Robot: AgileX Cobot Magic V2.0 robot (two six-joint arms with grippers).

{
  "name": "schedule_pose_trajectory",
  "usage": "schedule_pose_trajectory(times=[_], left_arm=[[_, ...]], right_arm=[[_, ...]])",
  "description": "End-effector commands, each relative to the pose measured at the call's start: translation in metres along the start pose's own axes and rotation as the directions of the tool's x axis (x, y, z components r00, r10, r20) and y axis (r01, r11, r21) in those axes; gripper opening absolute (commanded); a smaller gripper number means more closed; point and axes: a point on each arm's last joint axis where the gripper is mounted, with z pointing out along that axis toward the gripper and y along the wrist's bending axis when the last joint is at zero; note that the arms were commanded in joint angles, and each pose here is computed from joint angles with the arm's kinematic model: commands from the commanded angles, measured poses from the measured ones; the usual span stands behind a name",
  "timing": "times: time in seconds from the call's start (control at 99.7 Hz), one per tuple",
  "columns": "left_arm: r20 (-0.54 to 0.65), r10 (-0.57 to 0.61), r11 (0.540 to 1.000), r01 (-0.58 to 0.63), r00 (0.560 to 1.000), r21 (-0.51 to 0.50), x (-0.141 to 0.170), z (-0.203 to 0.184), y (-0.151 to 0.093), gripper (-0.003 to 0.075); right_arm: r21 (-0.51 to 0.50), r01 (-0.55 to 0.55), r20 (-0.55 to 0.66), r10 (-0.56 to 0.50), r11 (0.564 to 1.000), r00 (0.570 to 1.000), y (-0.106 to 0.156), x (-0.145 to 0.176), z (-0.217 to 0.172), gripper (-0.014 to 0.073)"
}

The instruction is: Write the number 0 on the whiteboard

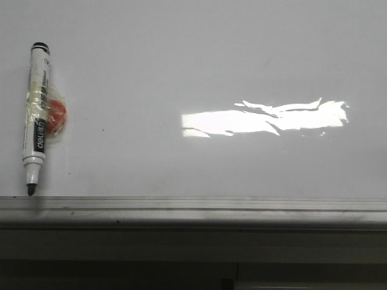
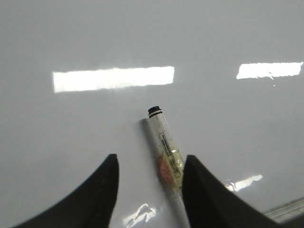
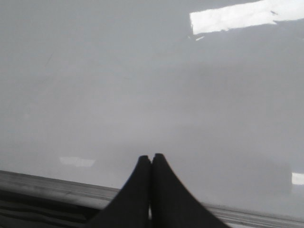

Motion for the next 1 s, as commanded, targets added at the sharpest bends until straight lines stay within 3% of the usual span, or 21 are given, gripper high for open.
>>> schedule_pose_trajectory(times=[0.0,0.331,0.612,0.692,0.782,0.913,0.993], left_arm=[[0.074,-0.014,1.0,0.016,0.997,-0.025,-0.016,0.0,0.001,0.0426],[0.099,-0.006,0.998,0.013,0.995,-0.065,-0.018,-0.001,0.005,0.042],[0.122,-0.105,0.995,0.104,0.987,0.011,-0.021,-0.001,-0.001,0.042],[0.1,-0.078,0.997,0.077,0.992,0.015,-0.019,-0.001,-0.002,0.042],[0.02,-0.025,0.998,0.026,1.0,-0.062,-0.016,-0.002,0.003,0.042],[0.034,-0.221,0.949,0.223,0.975,-0.224,-0.019,-0.007,0.017,0.042],[0.021,-0.223,0.938,0.221,0.974,-0.265,-0.019,-0.009,0.02,0.042]], right_arm=[[-0.01,0.012,0.102,-0.011,1.0,0.995,0.002,-0.016,0.0,-0.0068],[-0.01,0.012,0.102,-0.011,1.0,0.995,0.002,-0.016,0.0,-0.0069],[-0.01,0.012,0.102,-0.011,1.0,0.995,0.002,-0.016,0.0,-0.0069],[-0.01,0.012,0.102,-0.011,1.0,0.995,0.002,-0.016,0.0,-0.0068],[-0.01,0.012,0.102,-0.011,1.0,0.995,0.002,-0.016,0.0,-0.0069],[-0.01,0.012,0.102,-0.011,1.0,0.995,0.002,-0.016,0.0,-0.0069],[-0.01,0.012,0.102,-0.011,1.0,0.995,0.002,-0.016,0.0,-0.0069]])
